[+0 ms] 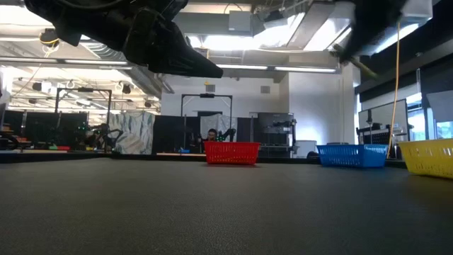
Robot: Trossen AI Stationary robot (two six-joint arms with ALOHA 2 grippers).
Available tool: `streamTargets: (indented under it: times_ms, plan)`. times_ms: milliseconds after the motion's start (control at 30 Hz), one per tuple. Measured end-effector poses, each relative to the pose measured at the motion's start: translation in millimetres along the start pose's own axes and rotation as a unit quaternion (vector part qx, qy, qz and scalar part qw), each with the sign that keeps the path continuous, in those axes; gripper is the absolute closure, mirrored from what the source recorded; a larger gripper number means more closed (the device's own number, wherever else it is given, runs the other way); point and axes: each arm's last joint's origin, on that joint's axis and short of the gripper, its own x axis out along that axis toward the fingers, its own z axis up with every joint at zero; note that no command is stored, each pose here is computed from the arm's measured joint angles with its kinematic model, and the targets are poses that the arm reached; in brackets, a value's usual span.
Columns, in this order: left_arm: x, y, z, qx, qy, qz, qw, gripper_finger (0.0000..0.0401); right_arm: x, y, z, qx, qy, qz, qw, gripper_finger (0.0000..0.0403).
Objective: Sort crayons
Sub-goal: Put the green crayon into the yellow bin, then put the orange crayon into the red bin
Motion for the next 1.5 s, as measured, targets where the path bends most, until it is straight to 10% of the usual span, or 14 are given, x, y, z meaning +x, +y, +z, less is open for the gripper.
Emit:
streamTargets:
  times_ms: [333,967,1267,1500]
  plan:
    - [0,0,0,-0.010,0.003,-0.001,1.000,0.0287,-4,-20,-44,0.182,0.189,-0.129,0.956,0.0373]
    - [-2,-5,-1,-0.072,0.006,-0.004,0.997,0.0287,25,-25,-88,0.214,0.291,-0.153,0.920,0.0253]
    - [-30,-61,-1,-0.088,0.052,-0.041,0.994,0.0287,27,19,-70,0.127,0.089,-0.025,0.988,0.0233]
    - [-72,-114,5,-0.150,0.127,-0.099,0.976,0.0287,21,83,-53,0.035,-0.117,0.123,0.985,0.0233]
